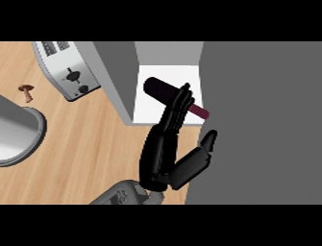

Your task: Pick up the wine, place it into the cabinet and close the cabinet

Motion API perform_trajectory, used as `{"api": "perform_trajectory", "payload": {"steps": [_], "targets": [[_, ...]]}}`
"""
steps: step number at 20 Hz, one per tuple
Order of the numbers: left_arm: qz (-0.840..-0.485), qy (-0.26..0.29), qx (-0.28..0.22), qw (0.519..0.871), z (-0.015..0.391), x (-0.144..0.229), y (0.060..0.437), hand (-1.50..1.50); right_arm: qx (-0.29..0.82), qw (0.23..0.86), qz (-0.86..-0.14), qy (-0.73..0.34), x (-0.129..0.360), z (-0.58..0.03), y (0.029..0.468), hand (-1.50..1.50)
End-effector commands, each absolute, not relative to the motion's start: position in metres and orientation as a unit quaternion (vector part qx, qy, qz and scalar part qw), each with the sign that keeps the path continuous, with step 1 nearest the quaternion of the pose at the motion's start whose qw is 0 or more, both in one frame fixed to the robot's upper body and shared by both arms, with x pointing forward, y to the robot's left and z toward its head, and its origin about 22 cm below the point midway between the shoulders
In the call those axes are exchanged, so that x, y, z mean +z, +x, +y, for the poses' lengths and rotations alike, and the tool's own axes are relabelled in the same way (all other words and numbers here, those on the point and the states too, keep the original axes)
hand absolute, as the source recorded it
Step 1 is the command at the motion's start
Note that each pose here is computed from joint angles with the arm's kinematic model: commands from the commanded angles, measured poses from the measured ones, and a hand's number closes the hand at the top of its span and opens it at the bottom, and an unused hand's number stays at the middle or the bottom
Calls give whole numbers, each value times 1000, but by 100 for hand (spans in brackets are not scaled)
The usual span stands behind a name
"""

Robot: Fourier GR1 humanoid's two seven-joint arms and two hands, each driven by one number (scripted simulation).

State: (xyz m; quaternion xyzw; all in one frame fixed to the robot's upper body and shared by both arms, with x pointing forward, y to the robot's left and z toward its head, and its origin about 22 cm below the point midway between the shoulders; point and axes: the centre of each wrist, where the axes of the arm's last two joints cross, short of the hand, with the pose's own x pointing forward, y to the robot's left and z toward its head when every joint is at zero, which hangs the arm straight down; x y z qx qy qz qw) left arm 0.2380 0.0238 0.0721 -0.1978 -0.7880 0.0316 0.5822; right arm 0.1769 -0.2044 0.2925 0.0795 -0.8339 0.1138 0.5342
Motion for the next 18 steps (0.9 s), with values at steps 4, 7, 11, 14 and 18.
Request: {"api": "perform_trajectory", "payload": {"steps": [4, 7, 11, 14, 18], "targets": [[-771, -244, 47, 586, 62, 93, 186, 150, 109, 535, -833, 86, 294, -205, 165, -150], [-769, -251, 22, 588, 72, 60, 158, 150, 116, 537, -831, 85, 292, -204, 158, -150], [-768, -267, 20, 582, 106, 75, 131, 150, 133, 539, -825, 106, 295, -194, 172, -150], [-777, -268, 8, 570, 119, 79, 137, 150, 229, 528, -807, 132, 291, -190, 174, 150], [-779, -262, 1, 570, 161, 78, 135, 150, 237, 511, -803, 195, 283, -179, 151, 150]]}}
